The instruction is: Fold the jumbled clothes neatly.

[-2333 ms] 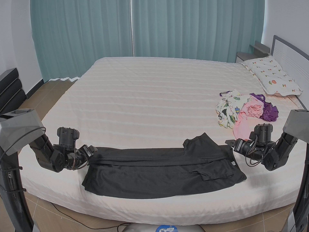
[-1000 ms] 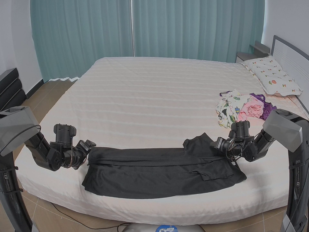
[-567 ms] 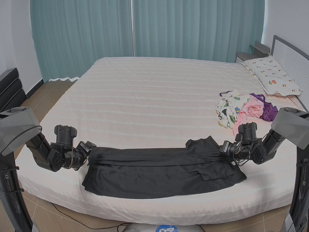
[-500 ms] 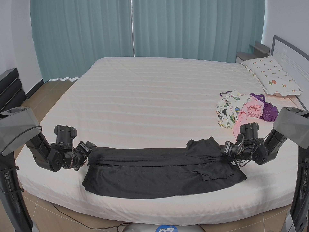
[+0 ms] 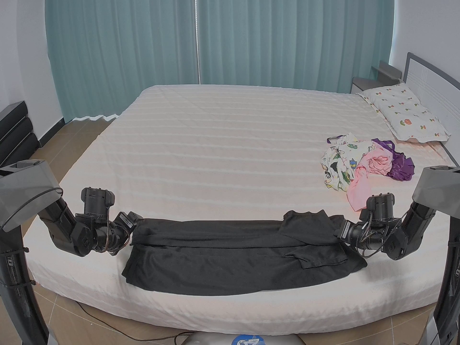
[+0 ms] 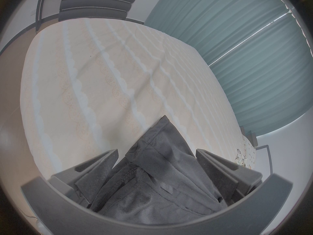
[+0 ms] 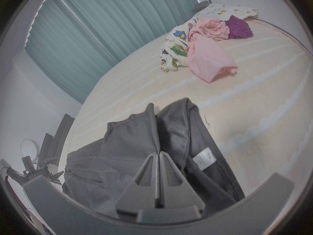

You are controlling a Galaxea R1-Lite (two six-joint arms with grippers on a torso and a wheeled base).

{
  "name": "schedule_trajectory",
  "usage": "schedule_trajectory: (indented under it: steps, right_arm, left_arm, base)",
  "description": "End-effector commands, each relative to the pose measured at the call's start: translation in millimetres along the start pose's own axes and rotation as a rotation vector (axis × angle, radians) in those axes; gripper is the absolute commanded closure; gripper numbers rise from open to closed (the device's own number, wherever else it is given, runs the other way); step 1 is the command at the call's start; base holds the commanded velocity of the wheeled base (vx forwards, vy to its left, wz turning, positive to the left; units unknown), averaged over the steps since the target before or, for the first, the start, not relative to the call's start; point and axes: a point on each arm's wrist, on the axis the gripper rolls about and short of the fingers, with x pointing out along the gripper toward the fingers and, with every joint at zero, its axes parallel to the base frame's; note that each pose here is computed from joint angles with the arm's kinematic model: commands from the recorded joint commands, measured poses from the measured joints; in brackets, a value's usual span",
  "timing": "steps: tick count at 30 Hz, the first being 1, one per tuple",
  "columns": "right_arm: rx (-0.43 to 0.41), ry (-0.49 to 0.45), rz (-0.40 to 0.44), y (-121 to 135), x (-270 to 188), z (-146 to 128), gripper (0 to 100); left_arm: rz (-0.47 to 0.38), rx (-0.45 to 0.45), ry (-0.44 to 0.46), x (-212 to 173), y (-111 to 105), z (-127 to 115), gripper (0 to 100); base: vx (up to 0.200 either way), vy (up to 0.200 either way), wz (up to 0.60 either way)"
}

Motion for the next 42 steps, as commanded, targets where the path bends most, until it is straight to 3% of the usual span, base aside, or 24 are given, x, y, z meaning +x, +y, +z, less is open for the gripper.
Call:
schedule_trajectory:
  steps: [1,4,5,17,29,37,38,42]
  right_arm:
    - [0.001,0.015,-0.009,-3,0,-5,100]
    - [0.0,0.021,-0.008,-2,1,-6,100]
    - [-0.002,0.025,-0.009,-2,1,-6,0]
    - [0.024,-0.058,0.019,5,-5,14,0]
    - [0.051,-0.07,-0.002,-5,0,18,0]
    - [0.11,-0.107,0.005,-7,2,30,0]
    - [0.112,-0.107,0.002,-8,2,30,0]
    - [0.119,-0.102,-0.009,-13,6,29,0]
  left_arm:
    - [0.001,0.0,0.0,0,0,-1,0]
    - [0.002,-0.001,-0.001,0,1,0,0]
    - [0.002,-0.001,-0.001,0,1,0,0]
    - [-0.048,0.005,-0.042,6,-14,14,0]
    - [-0.047,0.109,-0.057,55,-22,19,0]
    - [-0.046,0.137,-0.076,63,-24,21,0]
    - [-0.045,0.137,-0.072,65,-23,20,100]
    - [-0.034,0.135,-0.064,70,-20,17,100]
  base:
    - [0.0,0.0,0.0]
    - [0.0,0.0,0.0]
    - [0.0,0.0,0.0]
    - [0.0,0.0,0.0]
    - [0.0,0.0,0.0]
    - [0.0,0.0,0.0]
    - [0.0,0.0,0.0]
    - [0.0,0.0,0.0]
